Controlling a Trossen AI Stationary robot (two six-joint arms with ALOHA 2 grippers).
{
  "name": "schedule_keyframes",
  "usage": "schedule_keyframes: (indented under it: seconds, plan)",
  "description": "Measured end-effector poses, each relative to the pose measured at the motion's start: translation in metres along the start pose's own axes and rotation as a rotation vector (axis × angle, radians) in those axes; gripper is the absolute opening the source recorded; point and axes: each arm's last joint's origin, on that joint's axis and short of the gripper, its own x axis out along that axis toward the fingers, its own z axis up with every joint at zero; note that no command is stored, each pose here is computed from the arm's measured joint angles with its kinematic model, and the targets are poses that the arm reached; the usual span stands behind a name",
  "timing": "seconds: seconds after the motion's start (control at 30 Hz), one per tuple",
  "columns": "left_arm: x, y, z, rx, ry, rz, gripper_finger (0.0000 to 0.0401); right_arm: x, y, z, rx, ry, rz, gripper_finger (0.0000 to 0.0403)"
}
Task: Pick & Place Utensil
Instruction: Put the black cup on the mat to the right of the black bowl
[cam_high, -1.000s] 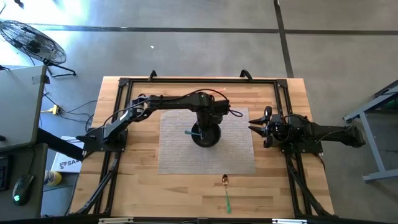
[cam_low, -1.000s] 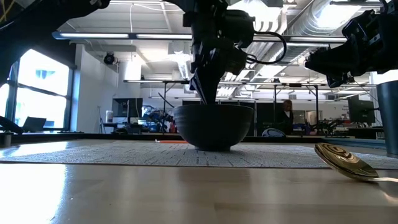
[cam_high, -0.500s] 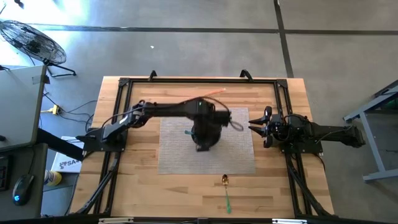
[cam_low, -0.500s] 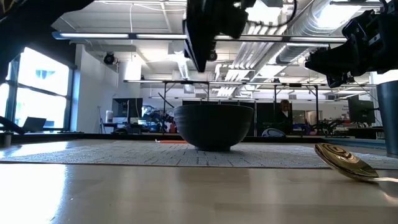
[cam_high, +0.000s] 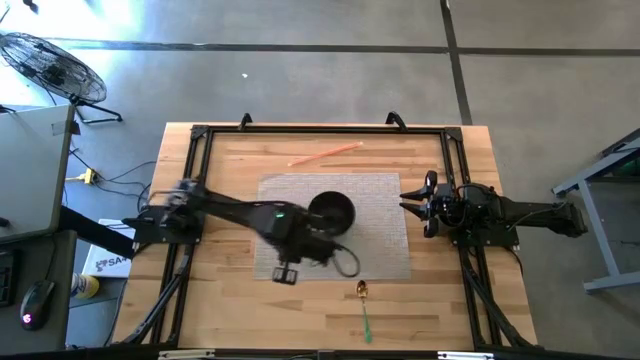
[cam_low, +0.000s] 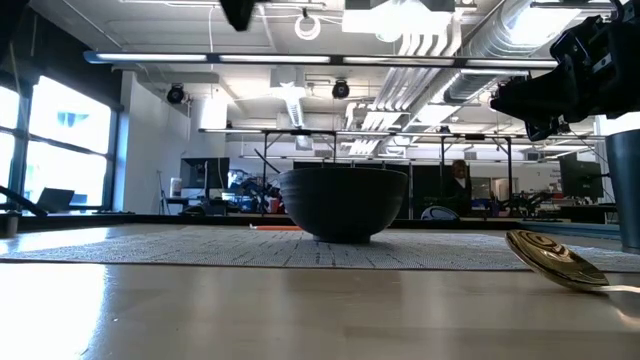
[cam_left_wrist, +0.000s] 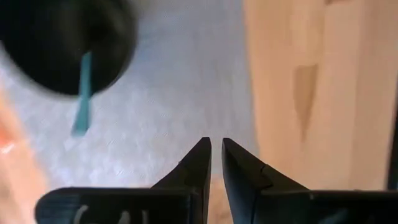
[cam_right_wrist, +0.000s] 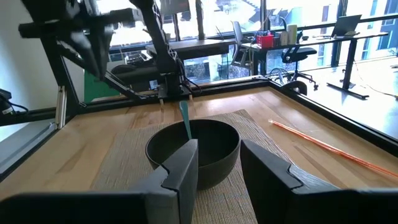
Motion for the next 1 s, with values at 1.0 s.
schedule_keyframes:
  seconds: [1.0]
  plan:
    - [0.05, 0.087, -0.16, -0.065, -0.927, 0.105, 0.0035, 0.0, 0.0, 0.004, 0.008, -0.044, 0.005, 0.0114]
